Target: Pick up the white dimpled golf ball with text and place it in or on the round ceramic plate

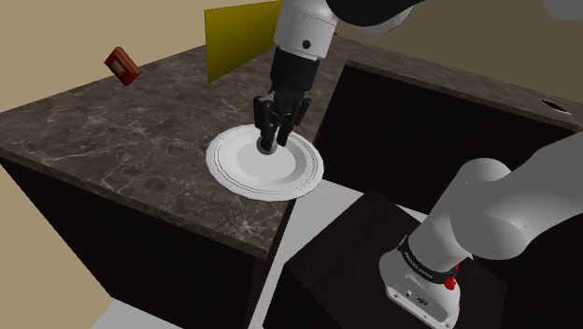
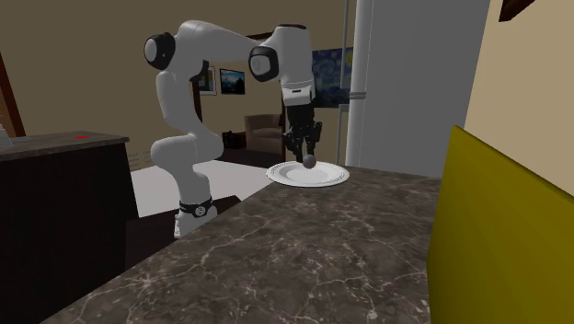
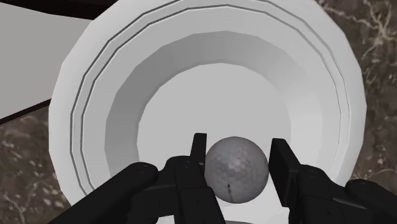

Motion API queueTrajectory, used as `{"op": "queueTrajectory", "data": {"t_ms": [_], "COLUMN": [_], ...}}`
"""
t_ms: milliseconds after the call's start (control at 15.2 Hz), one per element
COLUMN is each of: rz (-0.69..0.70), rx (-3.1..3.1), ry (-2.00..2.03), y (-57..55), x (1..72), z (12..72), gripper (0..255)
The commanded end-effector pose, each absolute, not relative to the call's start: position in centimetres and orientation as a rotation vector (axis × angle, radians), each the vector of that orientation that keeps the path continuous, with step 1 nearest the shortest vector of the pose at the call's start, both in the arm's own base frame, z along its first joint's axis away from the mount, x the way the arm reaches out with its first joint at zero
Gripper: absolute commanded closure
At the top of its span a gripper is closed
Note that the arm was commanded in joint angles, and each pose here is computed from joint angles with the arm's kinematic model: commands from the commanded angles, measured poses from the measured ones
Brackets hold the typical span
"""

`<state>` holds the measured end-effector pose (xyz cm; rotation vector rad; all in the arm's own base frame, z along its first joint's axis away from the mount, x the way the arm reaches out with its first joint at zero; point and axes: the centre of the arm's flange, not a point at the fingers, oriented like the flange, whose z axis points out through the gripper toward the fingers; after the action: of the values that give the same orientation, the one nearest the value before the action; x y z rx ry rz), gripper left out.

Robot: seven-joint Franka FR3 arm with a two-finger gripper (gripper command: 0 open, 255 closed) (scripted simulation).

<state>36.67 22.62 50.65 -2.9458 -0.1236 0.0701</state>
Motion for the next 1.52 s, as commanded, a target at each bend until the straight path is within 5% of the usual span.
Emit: {"op": "queueTrajectory", "data": {"t_ms": [0,660,726,1452], "rz": [0.069,0.069,0.069,0.069], "rx": [-2.946,-2.946,-2.946,-2.946], "ry": [-0.123,-0.123,-0.123,-0.123], "y": [22.6,22.6,22.6,21.7], "x": [36.7,36.7,36.7,37.0], "z": [49.5,48.1,48.1,53.0], "gripper": [255,255,0,0]}}
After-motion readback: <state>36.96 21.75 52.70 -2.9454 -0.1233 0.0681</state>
